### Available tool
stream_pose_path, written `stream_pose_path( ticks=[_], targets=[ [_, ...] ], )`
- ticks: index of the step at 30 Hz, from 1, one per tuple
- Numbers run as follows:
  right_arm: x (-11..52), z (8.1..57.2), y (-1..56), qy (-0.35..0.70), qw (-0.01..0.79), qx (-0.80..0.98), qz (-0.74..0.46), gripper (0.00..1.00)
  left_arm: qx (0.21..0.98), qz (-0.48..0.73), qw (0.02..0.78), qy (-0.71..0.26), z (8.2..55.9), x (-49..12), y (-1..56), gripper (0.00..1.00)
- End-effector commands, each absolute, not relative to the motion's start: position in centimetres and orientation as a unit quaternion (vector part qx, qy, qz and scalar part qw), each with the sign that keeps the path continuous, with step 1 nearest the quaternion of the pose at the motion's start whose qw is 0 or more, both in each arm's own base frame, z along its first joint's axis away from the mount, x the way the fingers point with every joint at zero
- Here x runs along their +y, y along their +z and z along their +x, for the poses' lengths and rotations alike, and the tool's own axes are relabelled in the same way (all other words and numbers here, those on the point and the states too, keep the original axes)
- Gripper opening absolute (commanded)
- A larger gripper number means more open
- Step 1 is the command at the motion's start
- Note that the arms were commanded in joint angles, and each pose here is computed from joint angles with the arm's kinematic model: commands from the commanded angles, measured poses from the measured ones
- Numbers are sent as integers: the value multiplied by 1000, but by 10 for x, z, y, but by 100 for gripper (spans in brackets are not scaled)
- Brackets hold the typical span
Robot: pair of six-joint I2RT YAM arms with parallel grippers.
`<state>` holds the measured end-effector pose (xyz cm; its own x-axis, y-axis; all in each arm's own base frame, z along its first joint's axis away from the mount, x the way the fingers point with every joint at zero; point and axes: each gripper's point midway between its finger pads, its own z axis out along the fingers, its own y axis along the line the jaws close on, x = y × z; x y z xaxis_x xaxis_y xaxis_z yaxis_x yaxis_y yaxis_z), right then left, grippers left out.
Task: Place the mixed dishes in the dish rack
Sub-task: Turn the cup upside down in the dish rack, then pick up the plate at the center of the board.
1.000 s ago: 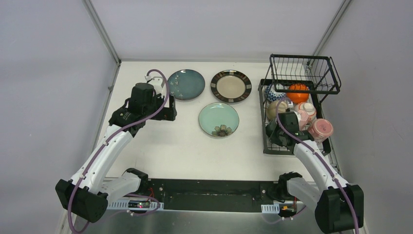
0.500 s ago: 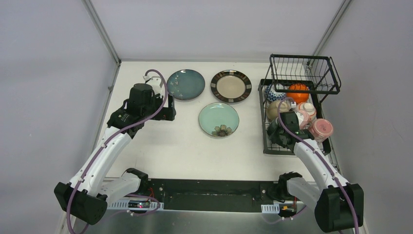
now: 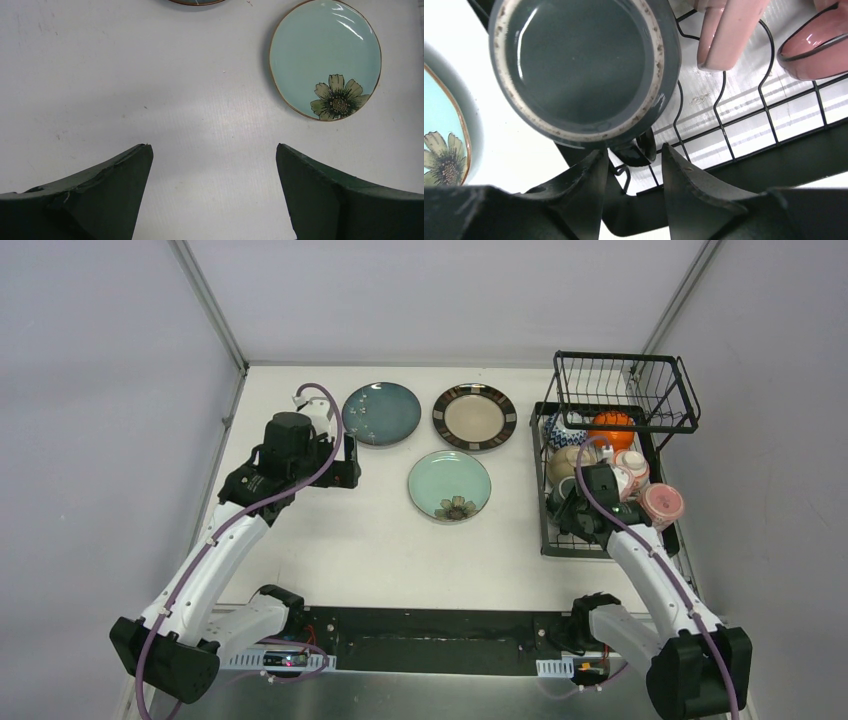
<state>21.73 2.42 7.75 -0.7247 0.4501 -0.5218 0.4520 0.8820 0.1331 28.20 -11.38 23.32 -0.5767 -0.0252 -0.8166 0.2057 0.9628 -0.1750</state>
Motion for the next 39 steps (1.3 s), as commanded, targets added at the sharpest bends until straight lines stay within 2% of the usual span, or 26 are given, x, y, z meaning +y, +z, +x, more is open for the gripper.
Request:
stream_pose_path(
  ticks=[1,12,17,24,32,36,39],
  targets=[
    [27,220,105,19,301,921,249,48,873,47,467,-132,283,-116,238,99],
    [51,210,144,99,321,917,216,79,886,55,423,-183,288,-142,227,99],
    [74,213,161,167,336,907,193,99,890,48,384,-243,295,-169,220,97],
    [110,219,182,260,369,881,140,100,886,1,328,-327,320,-211,196,89],
    [153,212,201,347,384,854,53,100,889,-78,271,-360,359,-238,133,72],
    [152,213,193,329,379,863,55,100,887,-93,244,-382,369,-252,110,62],
    [149,212,186,319,378,867,53,100,890,-95,233,-381,373,-256,98,59]
  ],
)
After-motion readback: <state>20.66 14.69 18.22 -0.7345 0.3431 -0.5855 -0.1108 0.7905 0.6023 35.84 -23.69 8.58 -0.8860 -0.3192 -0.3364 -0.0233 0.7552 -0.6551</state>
